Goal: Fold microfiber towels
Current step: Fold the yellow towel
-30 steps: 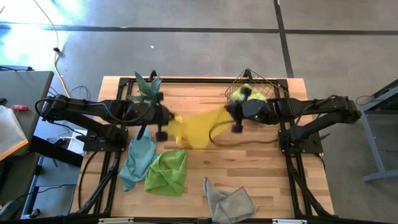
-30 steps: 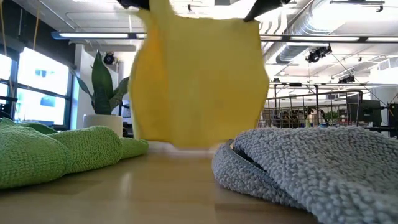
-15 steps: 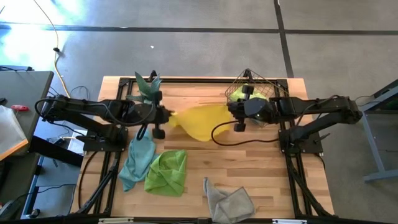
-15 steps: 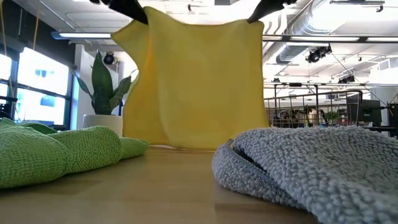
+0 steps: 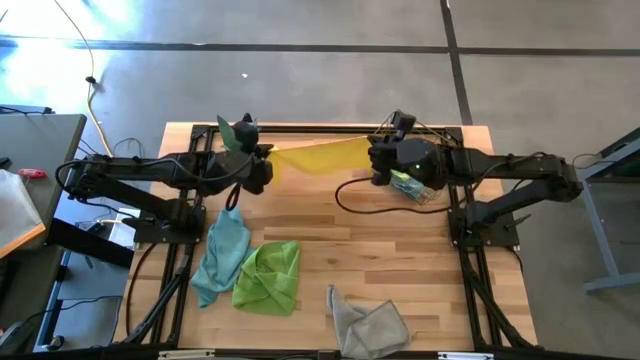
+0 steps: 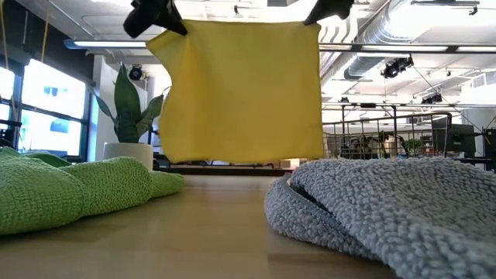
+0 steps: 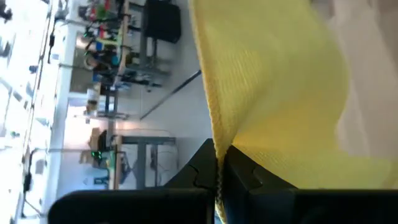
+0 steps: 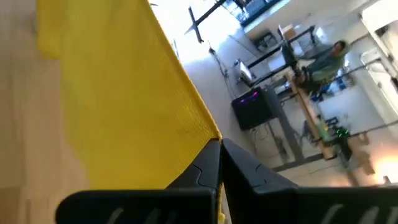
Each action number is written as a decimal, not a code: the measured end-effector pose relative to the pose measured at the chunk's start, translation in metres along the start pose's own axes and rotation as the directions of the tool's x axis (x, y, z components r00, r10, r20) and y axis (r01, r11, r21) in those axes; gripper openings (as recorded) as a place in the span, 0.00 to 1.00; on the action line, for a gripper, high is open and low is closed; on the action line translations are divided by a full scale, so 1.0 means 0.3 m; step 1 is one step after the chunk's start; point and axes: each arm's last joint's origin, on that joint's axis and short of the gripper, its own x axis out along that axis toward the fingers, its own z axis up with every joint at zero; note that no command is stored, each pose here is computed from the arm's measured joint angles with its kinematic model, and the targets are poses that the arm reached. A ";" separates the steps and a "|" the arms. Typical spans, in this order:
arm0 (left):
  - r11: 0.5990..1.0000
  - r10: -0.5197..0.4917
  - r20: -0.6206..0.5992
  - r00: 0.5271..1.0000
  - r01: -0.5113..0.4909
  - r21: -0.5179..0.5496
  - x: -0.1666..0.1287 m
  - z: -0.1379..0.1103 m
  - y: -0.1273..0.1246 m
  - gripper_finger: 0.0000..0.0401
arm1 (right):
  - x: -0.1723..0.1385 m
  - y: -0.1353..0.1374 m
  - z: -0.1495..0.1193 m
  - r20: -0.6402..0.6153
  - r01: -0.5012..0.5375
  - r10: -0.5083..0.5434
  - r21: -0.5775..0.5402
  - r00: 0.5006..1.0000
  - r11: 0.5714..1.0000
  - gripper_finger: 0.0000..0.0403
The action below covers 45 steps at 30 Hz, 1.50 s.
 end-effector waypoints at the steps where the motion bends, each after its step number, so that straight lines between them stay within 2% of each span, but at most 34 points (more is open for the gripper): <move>1: 1.000 -0.002 0.006 1.000 0.003 -0.030 -0.004 0.003 -0.003 0.00 | 0.000 0.004 -0.005 -0.012 -0.014 0.014 0.009 1.000 1.000 0.00; 3: 0.991 -0.048 0.041 0.998 0.053 -0.121 -0.015 0.010 -0.018 0.00 | -0.007 0.026 -0.022 -0.042 -0.086 0.087 0.036 0.995 0.996 0.00; 4: 0.979 -0.100 0.070 0.993 0.111 -0.171 -0.021 0.012 -0.031 0.00 | -0.012 0.040 -0.033 -0.056 -0.143 0.147 0.066 0.988 0.987 0.00; 6: 0.922 -0.261 0.147 0.954 0.291 -0.257 -0.032 0.018 -0.068 0.00 | -0.023 0.071 -0.058 -0.089 -0.278 0.294 0.157 0.952 0.948 0.00; 8: 0.830 -0.421 0.201 0.885 0.465 -0.308 -0.029 0.036 -0.128 0.00 | -0.030 0.111 -0.083 -0.107 -0.398 0.436 0.262 0.893 0.879 0.00; 10: 0.748 -0.536 0.196 0.821 0.570 -0.340 -0.020 0.053 -0.205 0.00 | -0.037 0.161 -0.107 -0.115 -0.492 0.555 0.343 0.824 0.801 0.00; 12: 0.702 -0.599 0.193 0.777 0.626 -0.341 -0.011 0.079 -0.283 0.00 | -0.044 0.214 -0.123 -0.099 -0.563 0.644 0.398 0.758 0.724 0.00; 15: 0.677 -0.677 0.120 0.726 0.678 -0.285 0.008 0.108 -0.398 0.00 | -0.054 0.293 -0.153 -0.088 -0.627 0.723 0.434 0.685 0.647 0.00; 22: 0.656 -0.743 -0.002 0.669 0.729 -0.196 0.031 0.163 -0.579 0.00 | -0.080 0.408 -0.203 -0.085 -0.668 0.772 0.447 0.630 0.594 0.00; 26: 0.648 -0.752 -0.028 0.659 0.730 -0.219 0.030 0.173 -0.623 0.00 | -0.085 0.440 -0.218 -0.089 -0.683 0.780 0.429 0.619 0.591 0.00; 30: 0.660 -0.740 -0.030 0.672 0.717 -0.225 0.032 0.177 -0.631 0.00 | -0.057 0.451 -0.223 -0.098 -0.653 0.752 0.430 0.652 0.623 0.00; 32: 0.717 -0.688 -0.042 0.724 0.670 -0.194 0.038 0.174 -0.621 0.00 | -0.045 0.445 -0.227 -0.118 -0.625 0.717 0.410 0.687 0.665 0.00; 35: 0.837 -0.546 -0.103 0.831 0.539 -0.094 0.064 0.161 -0.600 0.00 | -0.020 0.432 -0.232 -0.142 -0.555 0.645 0.394 0.751 0.733 0.00; 37: 0.888 -0.458 -0.132 0.879 0.459 -0.023 0.088 0.154 -0.581 0.00 | -0.007 0.421 -0.243 -0.172 -0.518 0.617 0.399 0.768 0.756 0.00; 41: 0.887 -0.437 -0.172 0.883 0.455 0.083 0.145 0.133 -0.549 0.00 | 0.019 0.415 -0.249 -0.190 -0.483 0.592 0.413 0.783 0.772 0.00; 45: 0.882 -0.452 -0.195 0.870 0.469 0.046 0.201 0.110 -0.517 0.00 | 0.054 0.423 -0.254 -0.218 -0.451 0.554 0.385 0.803 0.805 0.00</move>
